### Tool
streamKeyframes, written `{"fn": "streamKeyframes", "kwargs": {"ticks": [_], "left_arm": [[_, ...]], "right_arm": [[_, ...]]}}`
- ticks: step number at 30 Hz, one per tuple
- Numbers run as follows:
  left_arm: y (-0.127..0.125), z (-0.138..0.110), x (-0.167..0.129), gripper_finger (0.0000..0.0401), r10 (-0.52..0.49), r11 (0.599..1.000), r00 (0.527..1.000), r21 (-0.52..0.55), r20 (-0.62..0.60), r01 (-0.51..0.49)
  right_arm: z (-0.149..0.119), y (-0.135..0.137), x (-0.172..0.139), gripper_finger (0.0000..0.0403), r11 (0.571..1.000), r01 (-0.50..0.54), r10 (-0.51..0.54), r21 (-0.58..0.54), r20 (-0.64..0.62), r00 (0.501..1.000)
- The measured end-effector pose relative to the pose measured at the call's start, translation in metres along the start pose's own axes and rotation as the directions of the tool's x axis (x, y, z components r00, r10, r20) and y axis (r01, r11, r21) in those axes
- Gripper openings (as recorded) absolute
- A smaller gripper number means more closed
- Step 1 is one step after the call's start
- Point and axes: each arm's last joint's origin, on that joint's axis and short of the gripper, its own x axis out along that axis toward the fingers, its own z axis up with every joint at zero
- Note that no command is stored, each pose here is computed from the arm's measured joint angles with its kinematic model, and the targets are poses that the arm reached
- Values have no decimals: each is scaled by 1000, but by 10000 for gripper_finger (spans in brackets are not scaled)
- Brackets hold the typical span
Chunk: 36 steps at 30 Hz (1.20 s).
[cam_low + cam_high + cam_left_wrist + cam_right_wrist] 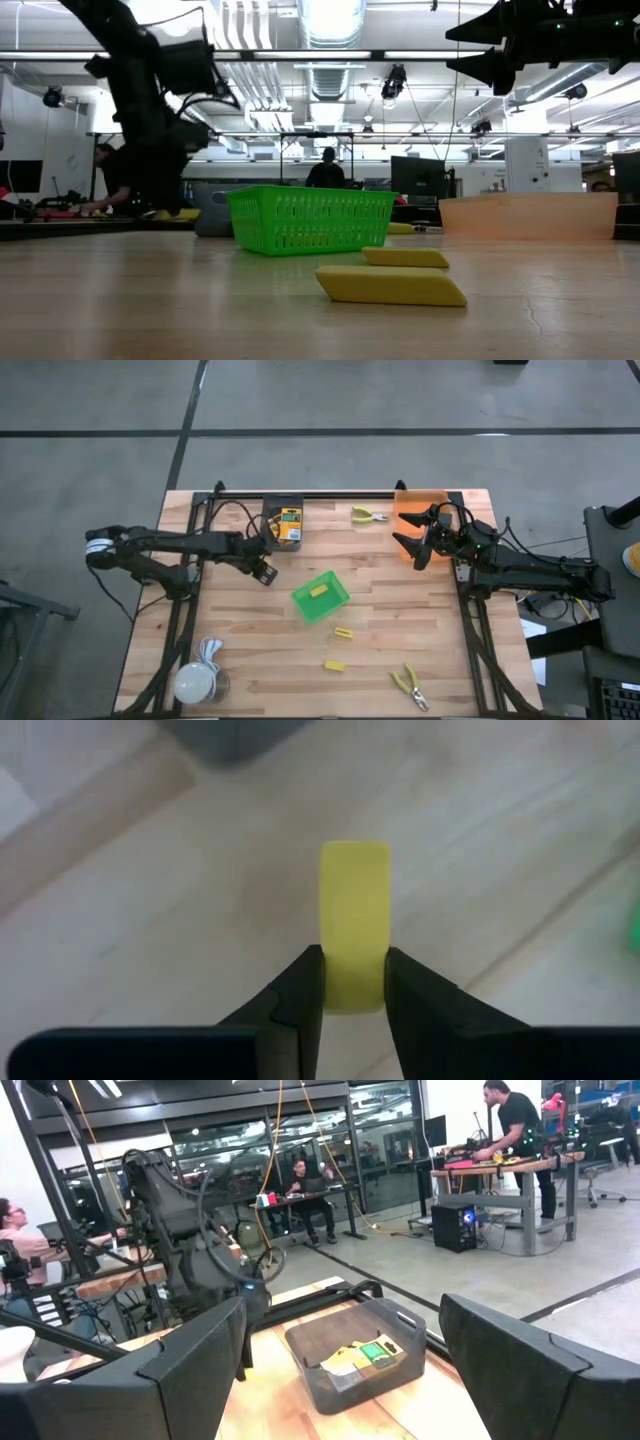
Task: Pick & Place School Supplies
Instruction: Put the yellow eraser into the green bin
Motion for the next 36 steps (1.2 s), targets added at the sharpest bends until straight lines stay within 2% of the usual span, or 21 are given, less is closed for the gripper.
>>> {"fn": "streamKeyframes", "kwargs": {"ticks": [8,14,21,26,28,30,36], "left_arm": [[-23,31,-48,97,-24,1000,999,8,46,23],[-48,53,-92,97,-132,989,979,81,158,120],[-72,68,-126,97,-287,956,911,153,295,252],[-93,65,-133,97,-444,887,849,275,286,371],[-101,61,-130,97,-478,868,833,293,277,401],[-109,56,-126,97,-489,861,833,295,257,414],[-131,45,-103,97,-449,879,865,284,223,383]], "right_arm": [[0,0,0,327,1000,0,0,0,0,1000],[0,0,0,327,1000,0,0,0,0,1000],[0,0,0,327,1000,0,0,0,0,1000],[0,0,0,327,1000,0,0,0,0,1000],[0,0,0,327,1000,0,0,0,0,1000],[0,0,0,327,1000,0,0,0,0,1000],[0,0,0,327,1000,0,0,0,0,1000]]}}
